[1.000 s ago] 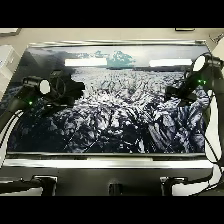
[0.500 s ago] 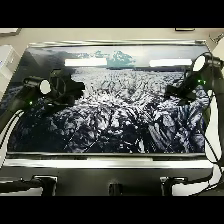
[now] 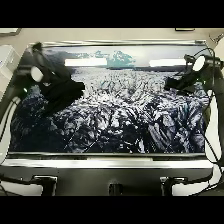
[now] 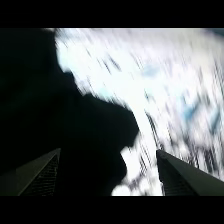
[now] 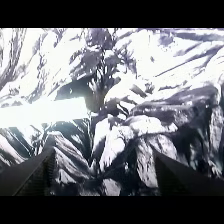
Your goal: Fold the clothes and pants, and hang the long-sleeved shirts on hangers.
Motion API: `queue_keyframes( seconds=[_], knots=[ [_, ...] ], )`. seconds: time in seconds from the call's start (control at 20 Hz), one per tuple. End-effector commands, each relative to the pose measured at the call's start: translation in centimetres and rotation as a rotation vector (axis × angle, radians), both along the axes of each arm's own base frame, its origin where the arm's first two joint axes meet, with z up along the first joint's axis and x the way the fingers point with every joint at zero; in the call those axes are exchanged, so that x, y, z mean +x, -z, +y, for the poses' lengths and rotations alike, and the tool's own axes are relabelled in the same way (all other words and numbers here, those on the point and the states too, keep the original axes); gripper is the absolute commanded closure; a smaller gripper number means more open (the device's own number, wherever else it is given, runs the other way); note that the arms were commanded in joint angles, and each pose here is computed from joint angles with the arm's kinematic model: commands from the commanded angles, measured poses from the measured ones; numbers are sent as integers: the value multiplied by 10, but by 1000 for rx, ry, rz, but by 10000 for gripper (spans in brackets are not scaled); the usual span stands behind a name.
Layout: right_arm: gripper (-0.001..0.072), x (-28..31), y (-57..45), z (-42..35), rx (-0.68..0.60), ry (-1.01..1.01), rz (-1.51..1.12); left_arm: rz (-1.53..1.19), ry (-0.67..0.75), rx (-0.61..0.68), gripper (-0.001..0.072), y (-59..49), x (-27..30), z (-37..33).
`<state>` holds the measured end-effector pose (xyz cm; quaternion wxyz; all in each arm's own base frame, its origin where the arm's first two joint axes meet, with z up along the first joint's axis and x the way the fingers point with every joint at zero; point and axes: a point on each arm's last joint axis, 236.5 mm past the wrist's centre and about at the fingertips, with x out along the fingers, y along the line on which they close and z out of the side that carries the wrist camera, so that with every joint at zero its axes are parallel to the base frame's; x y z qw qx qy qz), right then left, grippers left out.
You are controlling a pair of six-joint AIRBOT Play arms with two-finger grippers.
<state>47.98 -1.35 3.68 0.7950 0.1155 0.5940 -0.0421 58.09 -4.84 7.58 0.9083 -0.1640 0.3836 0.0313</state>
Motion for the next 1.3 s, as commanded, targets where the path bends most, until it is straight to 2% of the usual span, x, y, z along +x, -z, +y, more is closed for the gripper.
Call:
queue_keyframes(
  seconds=[0.0, 0.1, 0.2, 0.35, 0.6, 0.75, 0.8, 0.85, 0.9, 1.05, 1.15, 1.25],
  knots=[
    [14, 10, -3, -1, -5, -1, -42, 276, -279, -134, -11, 36, -11, 93],
    [14, 10, -3, -1, -4, -1, -43, 499, -321, -268, -12, 79, -45, 106],
    [15, 10, -3, 0, -1, -2, -43, 587, -282, -351, -12, 102, -55, 99],
    [15, 10, -3, 0, -1, -2, -43, 568, -222, -333, -13, 119, -43, 87],
    [15, 10, -3, 0, 0, -1, -42, 596, -145, -426, -13, 156, -31, 45],
    [15, 6, -2, 1, 2, -3, -26, 525, -125, -418, -9, 158, -12, 32],
    [16, 4, -1, 2, 5, -4, -18, 505, -128, -417, 99, 157, -8, 31],
    [17, 0, 0, 3, 9, -6, -1, 498, -128, -417, 443, 156, -6, 32],
    [17, -5, 1, 3, 11, -8, 20, 495, -115, -412, 678, 153, -7, 31],
    [16, -17, 4, 4, 8, -35, 70, 378, -20, -353, 683, 107, 5, 26],
    [16, -23, -1, 5, -3, -86, 80, 183, 81, -271, 683, 32, 18, 18],
    [16, -26, -21, 5, -17, -124, 48, -27, 224, -159, 683, -68, 7, -8]
  ],
)
